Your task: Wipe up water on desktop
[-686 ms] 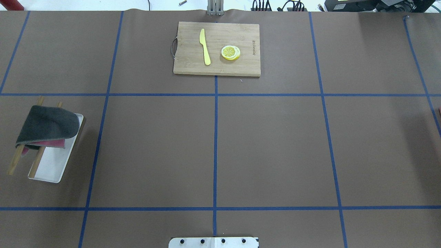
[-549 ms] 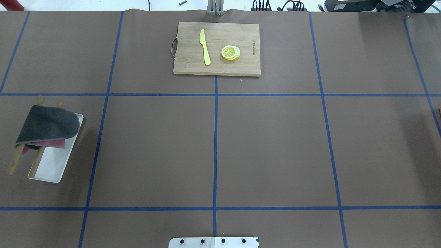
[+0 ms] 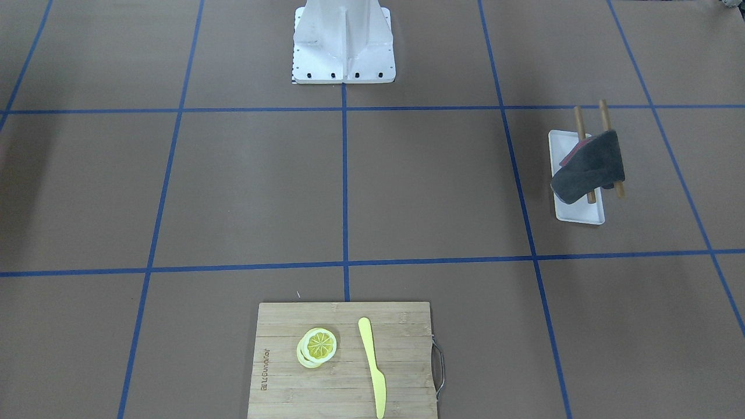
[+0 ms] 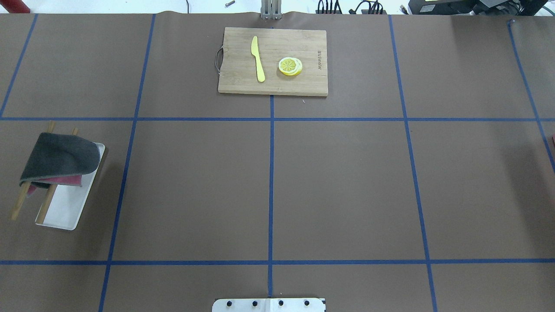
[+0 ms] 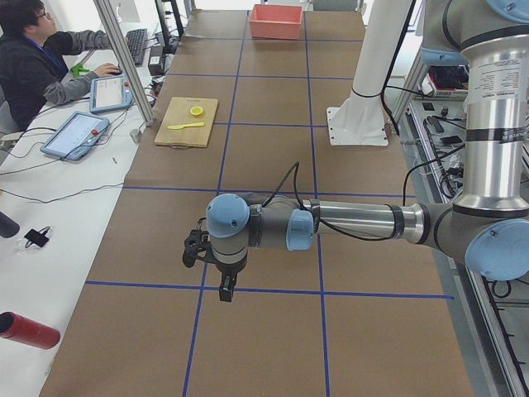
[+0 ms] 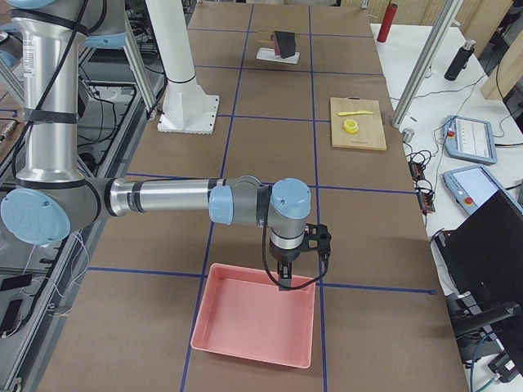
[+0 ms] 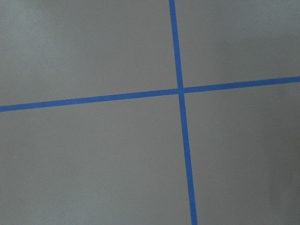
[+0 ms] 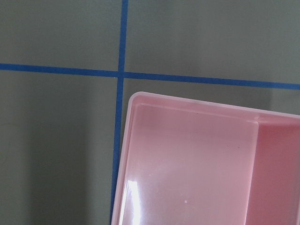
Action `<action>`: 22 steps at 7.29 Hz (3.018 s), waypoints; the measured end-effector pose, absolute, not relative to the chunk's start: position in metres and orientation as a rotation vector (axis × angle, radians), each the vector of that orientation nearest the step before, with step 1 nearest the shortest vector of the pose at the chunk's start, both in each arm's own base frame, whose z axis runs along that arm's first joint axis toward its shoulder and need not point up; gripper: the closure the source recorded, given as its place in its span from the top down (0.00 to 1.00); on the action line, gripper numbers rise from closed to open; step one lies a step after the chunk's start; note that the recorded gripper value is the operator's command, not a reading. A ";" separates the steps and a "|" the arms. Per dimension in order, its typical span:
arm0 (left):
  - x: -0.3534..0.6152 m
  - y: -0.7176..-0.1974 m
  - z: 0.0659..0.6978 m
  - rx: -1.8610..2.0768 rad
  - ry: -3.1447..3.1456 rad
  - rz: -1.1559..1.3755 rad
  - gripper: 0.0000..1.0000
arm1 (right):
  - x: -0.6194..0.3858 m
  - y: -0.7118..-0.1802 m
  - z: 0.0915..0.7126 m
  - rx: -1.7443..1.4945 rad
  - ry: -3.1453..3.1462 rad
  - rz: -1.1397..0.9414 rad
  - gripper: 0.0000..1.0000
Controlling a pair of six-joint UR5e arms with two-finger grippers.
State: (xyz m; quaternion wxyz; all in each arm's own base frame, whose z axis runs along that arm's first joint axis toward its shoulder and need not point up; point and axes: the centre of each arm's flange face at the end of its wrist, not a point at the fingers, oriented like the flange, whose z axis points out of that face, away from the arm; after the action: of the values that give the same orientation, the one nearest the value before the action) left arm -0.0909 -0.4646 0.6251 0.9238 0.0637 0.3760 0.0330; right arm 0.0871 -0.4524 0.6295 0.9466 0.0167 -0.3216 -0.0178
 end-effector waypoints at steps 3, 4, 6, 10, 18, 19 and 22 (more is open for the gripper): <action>-0.091 -0.473 0.610 0.160 0.770 0.078 0.99 | 0.088 -0.459 0.614 0.062 -0.650 -0.037 1.00; -0.091 -0.476 0.605 0.171 0.770 0.081 0.99 | 0.088 -0.460 0.608 0.075 -0.649 -0.039 1.00; -0.092 -0.479 0.590 0.217 0.766 0.100 0.99 | 0.088 -0.463 0.589 0.110 -0.648 -0.049 1.00; -0.093 -0.483 0.593 0.392 0.746 0.170 0.99 | 0.087 -0.459 0.570 0.150 -0.650 -0.072 1.00; -0.044 -0.481 0.544 0.418 0.952 0.145 0.99 | -0.015 -0.488 0.502 0.240 -0.761 0.026 1.00; -0.018 -0.481 0.542 0.378 0.988 0.149 0.99 | -0.032 -0.488 0.493 0.244 -0.754 0.052 1.00; 0.083 -0.471 0.529 0.301 1.097 0.170 0.87 | -0.054 -0.485 0.481 0.246 -0.746 0.076 1.00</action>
State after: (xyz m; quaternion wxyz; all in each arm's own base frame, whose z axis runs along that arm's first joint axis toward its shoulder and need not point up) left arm 0.0831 -0.4706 0.5286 0.8392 0.1425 0.5187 0.0805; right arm -0.0545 -0.4846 0.4812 0.9231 0.1199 -0.3635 0.0371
